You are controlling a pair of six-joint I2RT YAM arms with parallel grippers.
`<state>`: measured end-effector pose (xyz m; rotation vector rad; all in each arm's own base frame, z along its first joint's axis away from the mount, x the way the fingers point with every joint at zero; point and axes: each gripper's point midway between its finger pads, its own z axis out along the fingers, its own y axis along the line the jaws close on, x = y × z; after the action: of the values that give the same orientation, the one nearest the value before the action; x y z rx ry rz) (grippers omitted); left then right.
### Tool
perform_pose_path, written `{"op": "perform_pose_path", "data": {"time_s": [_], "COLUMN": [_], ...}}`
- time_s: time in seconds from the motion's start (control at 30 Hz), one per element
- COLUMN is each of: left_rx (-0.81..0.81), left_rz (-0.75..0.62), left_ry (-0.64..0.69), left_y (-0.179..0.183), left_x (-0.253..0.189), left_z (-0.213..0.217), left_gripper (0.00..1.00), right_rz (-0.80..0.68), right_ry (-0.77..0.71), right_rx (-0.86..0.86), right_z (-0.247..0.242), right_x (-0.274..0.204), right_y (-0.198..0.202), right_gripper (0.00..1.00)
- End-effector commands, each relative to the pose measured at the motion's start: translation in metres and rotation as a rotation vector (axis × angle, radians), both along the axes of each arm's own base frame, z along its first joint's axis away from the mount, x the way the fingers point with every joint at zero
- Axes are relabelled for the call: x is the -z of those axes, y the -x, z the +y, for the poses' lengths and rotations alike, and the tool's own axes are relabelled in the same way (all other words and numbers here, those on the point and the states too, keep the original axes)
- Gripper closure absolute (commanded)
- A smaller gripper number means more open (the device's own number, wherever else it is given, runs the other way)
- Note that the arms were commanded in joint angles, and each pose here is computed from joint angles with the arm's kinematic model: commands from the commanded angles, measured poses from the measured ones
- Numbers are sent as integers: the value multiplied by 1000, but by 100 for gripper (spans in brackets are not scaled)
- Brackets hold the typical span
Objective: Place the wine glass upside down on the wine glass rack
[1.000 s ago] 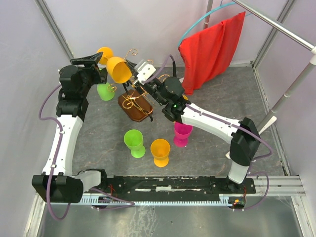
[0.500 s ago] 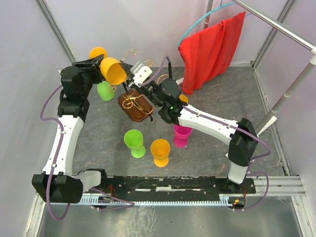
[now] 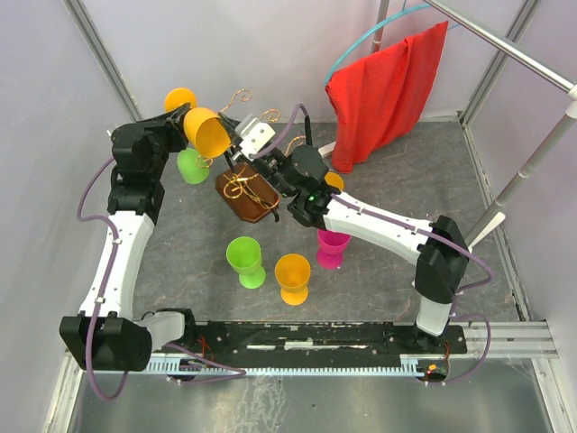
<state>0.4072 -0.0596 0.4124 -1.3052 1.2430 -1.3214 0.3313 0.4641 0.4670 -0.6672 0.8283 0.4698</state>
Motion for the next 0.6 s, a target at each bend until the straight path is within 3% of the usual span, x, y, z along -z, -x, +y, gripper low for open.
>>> {"op": "perform_pose_path", "data": {"time_s": [0.0, 0.07, 0.3, 0.57], "left_rx": [72, 72, 59, 81], "left_rz": [-70, -76, -121, -182], "left_ry": [9, 9, -22, -53], "left_y": [8, 9, 6, -14], "left_x": [-17, -19, -36, -47], "left_z": [-16, -16, -13, -5], "left_gripper": [96, 97, 97, 97], "right_rz": [-35, -34, -37, 6], "right_ry": [-48, -44, -14, 69], "right_rx": [-45, -39, -1, 79], "right_z": [2, 1, -15, -52], "right_x": [-18, -17, -15, 4], "right_y": [18, 19, 22, 29], "right_gripper": [99, 99, 71, 47]}}
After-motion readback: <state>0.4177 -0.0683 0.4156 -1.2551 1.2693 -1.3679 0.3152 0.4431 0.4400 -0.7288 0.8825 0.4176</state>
